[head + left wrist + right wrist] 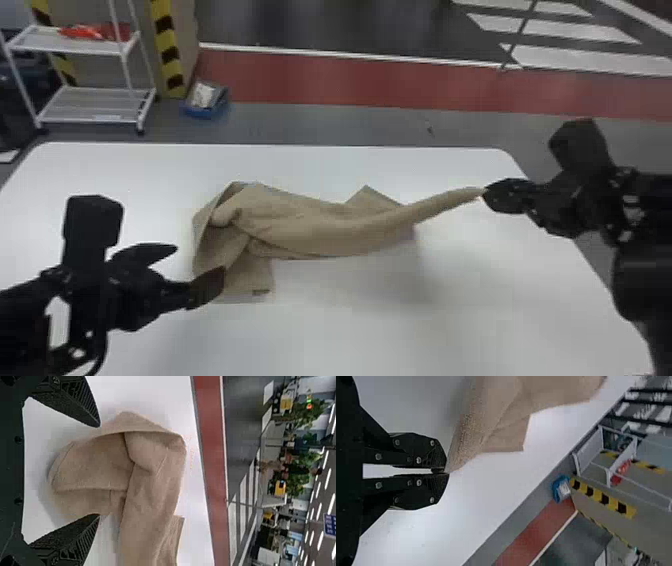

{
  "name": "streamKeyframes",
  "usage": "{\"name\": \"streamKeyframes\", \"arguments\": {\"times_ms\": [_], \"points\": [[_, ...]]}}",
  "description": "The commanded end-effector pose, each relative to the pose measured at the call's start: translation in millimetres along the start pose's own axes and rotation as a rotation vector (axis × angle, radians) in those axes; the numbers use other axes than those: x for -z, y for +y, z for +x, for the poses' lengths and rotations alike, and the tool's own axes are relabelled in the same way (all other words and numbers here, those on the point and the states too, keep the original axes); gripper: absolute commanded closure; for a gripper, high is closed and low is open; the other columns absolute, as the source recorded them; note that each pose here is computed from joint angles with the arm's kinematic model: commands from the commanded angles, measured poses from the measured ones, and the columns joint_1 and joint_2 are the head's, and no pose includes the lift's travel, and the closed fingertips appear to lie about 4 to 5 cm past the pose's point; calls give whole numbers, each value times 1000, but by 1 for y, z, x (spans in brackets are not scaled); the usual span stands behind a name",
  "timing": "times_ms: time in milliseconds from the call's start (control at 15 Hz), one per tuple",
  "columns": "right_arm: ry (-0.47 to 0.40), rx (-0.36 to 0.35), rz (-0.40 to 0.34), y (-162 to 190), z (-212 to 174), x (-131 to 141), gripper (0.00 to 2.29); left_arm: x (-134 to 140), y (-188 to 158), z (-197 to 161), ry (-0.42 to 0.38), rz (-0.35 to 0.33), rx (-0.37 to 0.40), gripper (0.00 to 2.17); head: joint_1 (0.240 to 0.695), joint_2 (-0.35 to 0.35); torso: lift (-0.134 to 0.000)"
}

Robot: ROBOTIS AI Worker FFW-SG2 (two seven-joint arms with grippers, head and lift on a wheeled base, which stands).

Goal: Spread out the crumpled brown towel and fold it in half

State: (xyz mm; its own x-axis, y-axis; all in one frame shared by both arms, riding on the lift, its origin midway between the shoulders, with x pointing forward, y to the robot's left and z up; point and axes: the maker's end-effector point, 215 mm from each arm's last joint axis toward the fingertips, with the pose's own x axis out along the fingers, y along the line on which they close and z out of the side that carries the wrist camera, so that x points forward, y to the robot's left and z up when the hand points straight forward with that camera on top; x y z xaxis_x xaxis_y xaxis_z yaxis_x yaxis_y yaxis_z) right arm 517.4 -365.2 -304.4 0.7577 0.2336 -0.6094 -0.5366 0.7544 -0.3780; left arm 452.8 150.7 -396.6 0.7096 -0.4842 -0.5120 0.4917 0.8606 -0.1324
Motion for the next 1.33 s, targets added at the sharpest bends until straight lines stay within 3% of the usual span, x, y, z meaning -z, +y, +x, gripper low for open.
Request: {"name": "streamKeyframes", "arguments": {"times_ms": [0, 200, 400, 600, 867, 1000, 1067, 1133, 1267], "points": [[11, 44, 195, -17, -3, -2, 1058, 14, -30, -1, 25, 19, 47, 87, 695, -232, -124], [-78, 69, 292, -21, 0, -50, 1058, 31, -67, 6, 61, 33, 118, 137, 695, -285, -124], [-149, 123, 359, -47, -5, -99, 1058, 36, -93, 18, 72, 38, 106, 147, 695, -292, -124], [-188, 94, 387, -34, 3, -124, 1058, 24, -109, 36, 56, 58, 62, 147, 695, -295, -124], [-189, 78, 407, -26, 2, -130, 1058, 19, -99, 62, 34, 125, -43, 151, 695, -281, -124], [-191, 69, 413, -21, -1, -131, 1058, -9, -82, 76, -81, 234, -172, 174, 695, -273, -124], [-188, 66, 417, -19, -2, -129, 1058, -12, -74, 81, -92, 260, -208, 215, 695, -265, -124], [-187, 65, 425, -18, -4, -128, 1058, -8, -70, 86, -71, 262, -201, 329, 695, -258, -124], [-196, 69, 440, -22, -9, -125, 1058, 26, -54, 89, 57, 242, -221, 876, 695, -258, -124]]}}
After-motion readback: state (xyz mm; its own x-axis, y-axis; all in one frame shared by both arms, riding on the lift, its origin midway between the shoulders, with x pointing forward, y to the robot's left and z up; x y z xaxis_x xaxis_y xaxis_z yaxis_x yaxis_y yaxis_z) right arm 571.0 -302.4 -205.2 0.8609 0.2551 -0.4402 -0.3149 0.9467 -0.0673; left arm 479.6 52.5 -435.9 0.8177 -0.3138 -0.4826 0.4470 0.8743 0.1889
